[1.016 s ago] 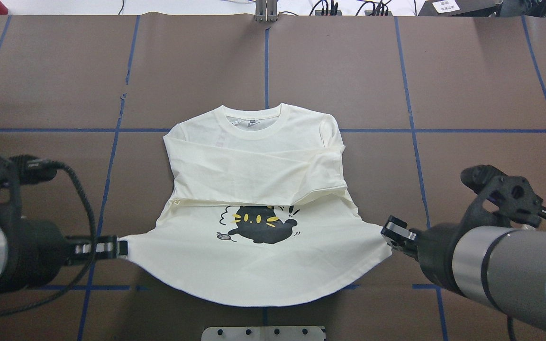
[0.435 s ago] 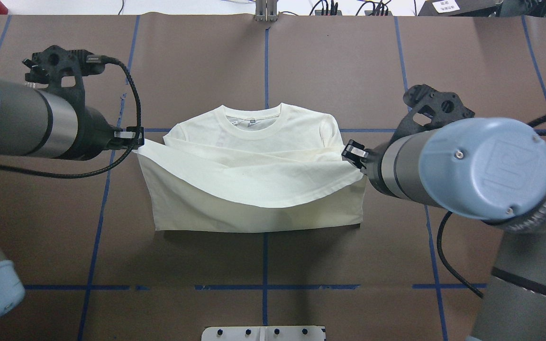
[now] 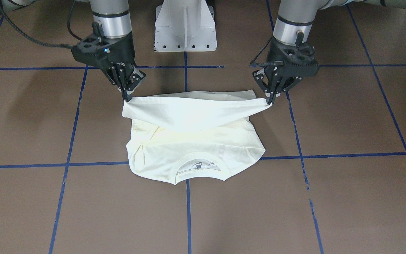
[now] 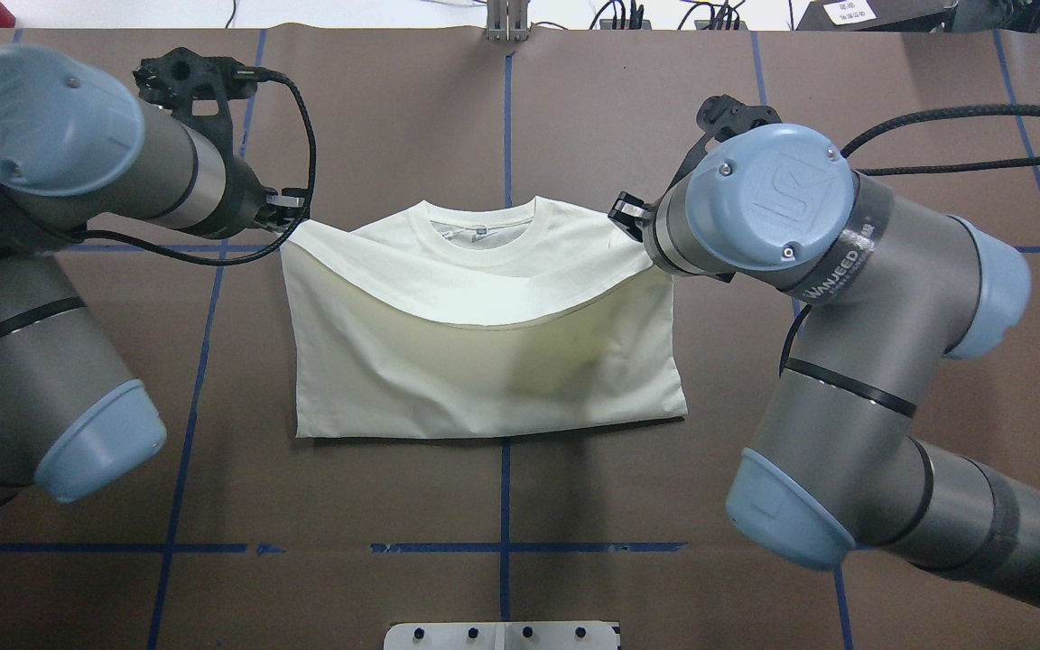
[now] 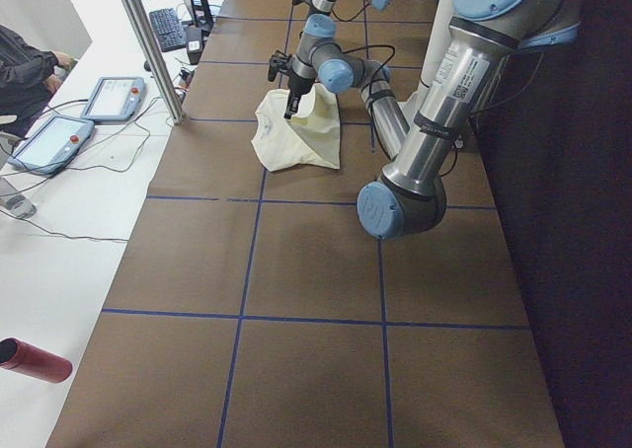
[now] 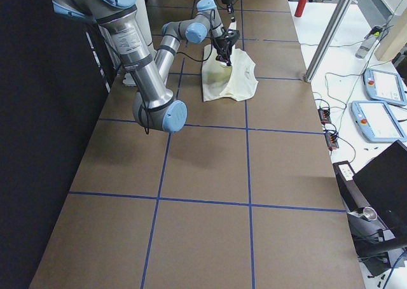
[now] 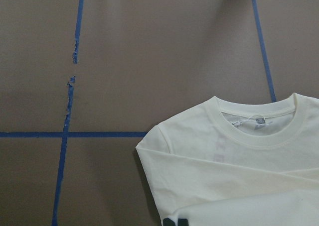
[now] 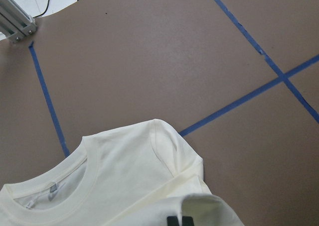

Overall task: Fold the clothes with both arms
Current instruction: 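Lift the hem with both grippers and fold it toward the collar, then lay the hem down near the collar and open both grippers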

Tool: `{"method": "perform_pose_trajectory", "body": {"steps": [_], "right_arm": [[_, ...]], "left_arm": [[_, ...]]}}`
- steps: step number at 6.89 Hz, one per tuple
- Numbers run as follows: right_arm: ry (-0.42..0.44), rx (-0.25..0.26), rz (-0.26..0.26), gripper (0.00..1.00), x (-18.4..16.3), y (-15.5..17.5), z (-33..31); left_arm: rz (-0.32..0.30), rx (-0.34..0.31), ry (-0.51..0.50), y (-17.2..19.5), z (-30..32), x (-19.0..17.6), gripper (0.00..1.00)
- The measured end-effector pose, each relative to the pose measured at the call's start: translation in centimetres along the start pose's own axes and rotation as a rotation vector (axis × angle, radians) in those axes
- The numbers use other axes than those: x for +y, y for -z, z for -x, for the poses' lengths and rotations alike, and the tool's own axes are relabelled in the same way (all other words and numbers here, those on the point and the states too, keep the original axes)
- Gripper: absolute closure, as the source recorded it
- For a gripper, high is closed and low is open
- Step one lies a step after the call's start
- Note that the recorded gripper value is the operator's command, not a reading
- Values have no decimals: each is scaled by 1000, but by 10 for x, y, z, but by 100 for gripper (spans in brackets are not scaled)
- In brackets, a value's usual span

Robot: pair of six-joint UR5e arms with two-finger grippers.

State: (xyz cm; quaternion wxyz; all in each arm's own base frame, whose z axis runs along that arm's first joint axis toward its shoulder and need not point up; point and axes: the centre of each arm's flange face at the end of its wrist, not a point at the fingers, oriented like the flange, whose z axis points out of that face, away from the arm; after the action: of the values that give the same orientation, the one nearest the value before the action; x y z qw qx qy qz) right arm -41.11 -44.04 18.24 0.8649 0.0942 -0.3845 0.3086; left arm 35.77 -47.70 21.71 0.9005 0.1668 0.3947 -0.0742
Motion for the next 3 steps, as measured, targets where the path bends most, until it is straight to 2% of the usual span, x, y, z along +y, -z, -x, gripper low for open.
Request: {"method": "perform_pose_trajectory", "body": {"steps": [2,3], "right_arm": [[23,19,-12,100,-15,-52,5],[27,25,-16,100,-19,-76,5]], "left_arm": [[0,-17,5,-62,3,-16,100],[2,-23,7,-82,6,-20,100]]}}
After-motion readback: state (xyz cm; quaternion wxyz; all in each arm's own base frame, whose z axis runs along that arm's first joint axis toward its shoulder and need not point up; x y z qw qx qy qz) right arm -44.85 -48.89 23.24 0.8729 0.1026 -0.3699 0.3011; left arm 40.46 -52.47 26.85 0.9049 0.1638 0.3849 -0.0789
